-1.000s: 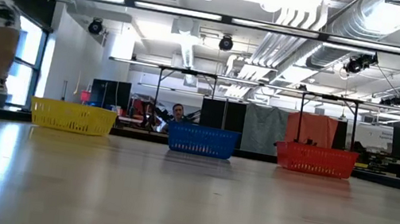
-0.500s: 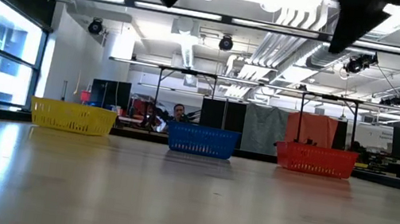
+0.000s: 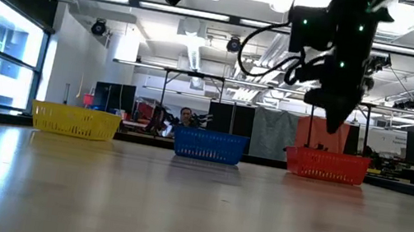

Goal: Sort Halloween decoration
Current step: Put the green spider toy into the red basket, then put the orange spider toy into the red basket

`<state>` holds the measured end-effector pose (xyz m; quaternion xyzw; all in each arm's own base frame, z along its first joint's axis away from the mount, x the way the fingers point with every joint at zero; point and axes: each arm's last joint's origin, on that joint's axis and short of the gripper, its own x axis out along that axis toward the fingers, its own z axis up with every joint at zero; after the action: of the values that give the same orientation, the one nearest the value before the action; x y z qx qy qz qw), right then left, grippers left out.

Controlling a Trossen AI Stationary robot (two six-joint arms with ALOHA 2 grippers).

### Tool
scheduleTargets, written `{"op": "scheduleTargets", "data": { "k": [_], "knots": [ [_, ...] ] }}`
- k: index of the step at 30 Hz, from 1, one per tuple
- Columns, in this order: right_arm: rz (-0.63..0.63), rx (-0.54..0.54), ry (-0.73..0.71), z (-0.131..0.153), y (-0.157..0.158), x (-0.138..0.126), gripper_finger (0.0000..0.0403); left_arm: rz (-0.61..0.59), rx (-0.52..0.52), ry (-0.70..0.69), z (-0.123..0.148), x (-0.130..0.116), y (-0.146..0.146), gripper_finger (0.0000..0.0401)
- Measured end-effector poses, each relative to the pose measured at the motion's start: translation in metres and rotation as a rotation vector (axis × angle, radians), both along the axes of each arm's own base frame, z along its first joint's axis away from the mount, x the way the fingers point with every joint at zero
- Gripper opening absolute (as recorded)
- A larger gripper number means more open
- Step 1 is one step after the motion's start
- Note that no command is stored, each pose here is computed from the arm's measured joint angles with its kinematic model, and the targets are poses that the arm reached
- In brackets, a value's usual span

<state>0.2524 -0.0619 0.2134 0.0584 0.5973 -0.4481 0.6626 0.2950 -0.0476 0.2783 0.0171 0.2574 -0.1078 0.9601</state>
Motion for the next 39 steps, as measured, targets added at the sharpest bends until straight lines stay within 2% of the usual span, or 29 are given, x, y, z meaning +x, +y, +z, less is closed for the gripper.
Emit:
{"op": "scheduleTargets", "data": {
  "k": [3,8,16,23,27,35,39],
  "knots": [
    [-0.015,0.061,-0.092,-0.010,-0.023,-0.010,0.0001,0.010,-0.001,-0.006,0.001,0.001,0.003,0.0099],
    [-0.063,0.067,-0.130,-0.019,-0.050,-0.026,0.0000,0.038,0.000,-0.005,0.000,0.002,0.011,0.0099],
    [-0.072,0.103,-0.231,-0.020,-0.078,-0.031,0.0000,0.096,0.000,-0.005,0.000,0.003,0.028,0.0099],
    [-0.080,0.135,-0.271,-0.020,-0.091,-0.036,0.0003,0.118,0.000,-0.005,0.000,0.004,0.035,0.0099],
    [-0.080,0.141,-0.287,-0.020,-0.093,-0.036,0.0032,0.118,0.000,-0.005,0.000,0.004,0.035,0.0099],
    [-0.086,0.147,-0.293,-0.020,-0.092,-0.036,0.0135,0.120,-0.003,0.015,-0.001,0.003,0.035,0.0099],
    [-0.097,0.171,-0.280,-0.013,-0.092,-0.035,0.0168,0.185,-0.039,0.052,-0.003,0.001,0.036,0.0099]
  ]
}}
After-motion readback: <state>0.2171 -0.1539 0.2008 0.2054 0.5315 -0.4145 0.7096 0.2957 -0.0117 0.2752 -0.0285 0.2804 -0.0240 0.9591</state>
